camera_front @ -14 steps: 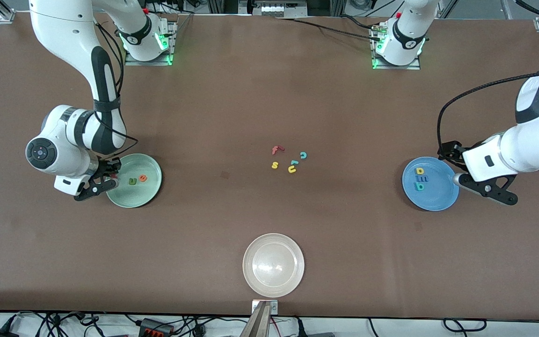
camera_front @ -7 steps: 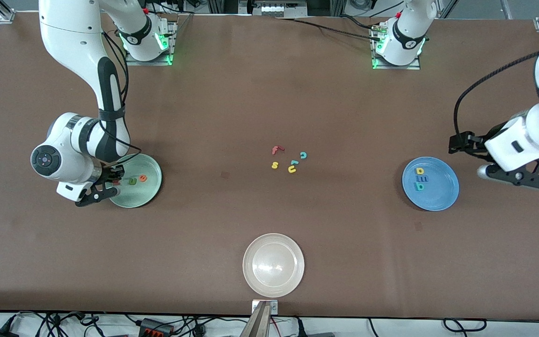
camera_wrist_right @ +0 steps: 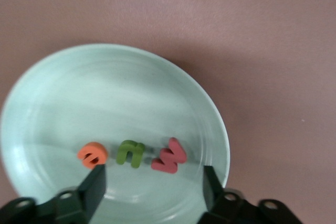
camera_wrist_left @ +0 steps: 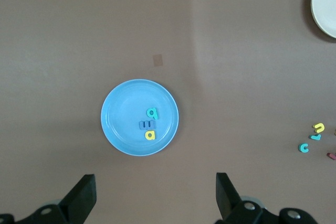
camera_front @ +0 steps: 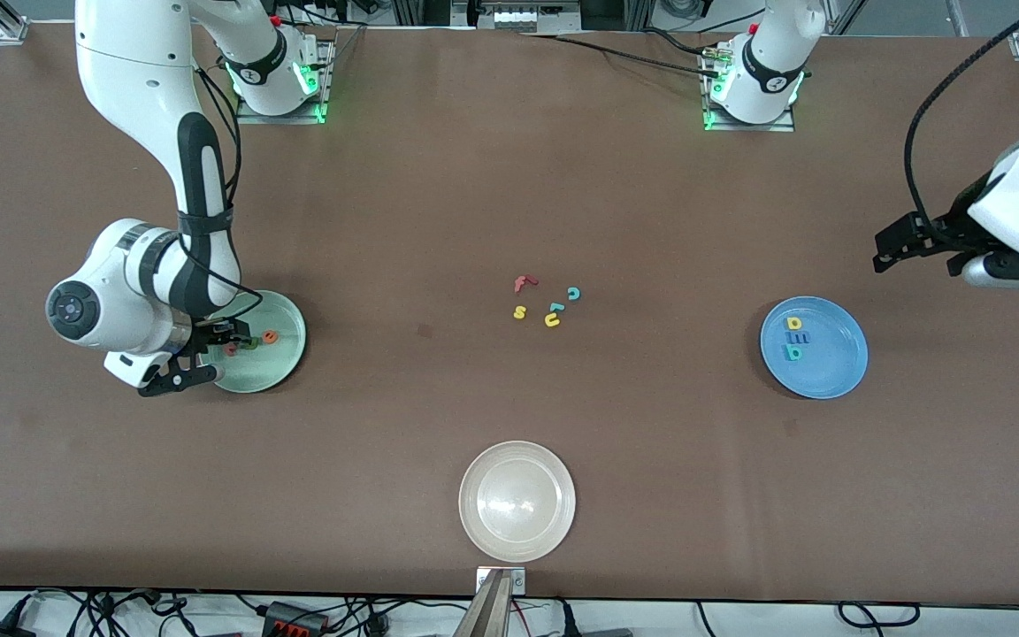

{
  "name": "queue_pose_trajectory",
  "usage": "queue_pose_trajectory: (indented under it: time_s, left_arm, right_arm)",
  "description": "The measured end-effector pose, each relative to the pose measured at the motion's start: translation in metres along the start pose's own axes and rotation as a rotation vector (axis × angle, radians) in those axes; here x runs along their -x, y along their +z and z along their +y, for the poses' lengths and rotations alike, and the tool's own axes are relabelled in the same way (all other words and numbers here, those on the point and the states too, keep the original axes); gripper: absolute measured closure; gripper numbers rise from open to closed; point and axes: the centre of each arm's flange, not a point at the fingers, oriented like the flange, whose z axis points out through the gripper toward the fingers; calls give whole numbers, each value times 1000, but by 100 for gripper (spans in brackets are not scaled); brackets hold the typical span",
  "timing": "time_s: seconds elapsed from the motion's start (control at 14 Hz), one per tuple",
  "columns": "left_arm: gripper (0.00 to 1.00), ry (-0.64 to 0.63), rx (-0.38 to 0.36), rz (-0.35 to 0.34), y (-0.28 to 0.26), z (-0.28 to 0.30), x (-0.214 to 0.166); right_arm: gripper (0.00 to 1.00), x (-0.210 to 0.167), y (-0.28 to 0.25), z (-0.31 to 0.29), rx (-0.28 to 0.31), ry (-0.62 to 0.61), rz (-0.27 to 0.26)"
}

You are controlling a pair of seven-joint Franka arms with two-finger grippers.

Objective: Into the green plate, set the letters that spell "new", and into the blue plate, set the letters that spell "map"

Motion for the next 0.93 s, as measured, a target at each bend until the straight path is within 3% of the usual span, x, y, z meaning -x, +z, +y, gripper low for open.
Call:
queue_pose_trajectory:
  time_s: [0.07,0.64,0.93]
  left_arm:
    - [0,5,0,-3,2,3,5]
    - [0,32,1,-27,10,20,10]
    - [0,25,1,-27,9,16,10]
  right_arm:
    - [1,-3,-15,3,-11,22,-6]
    - [0,-25,-105,-7,-39,234,20]
    - [0,-30,-155,-23,28,335,37]
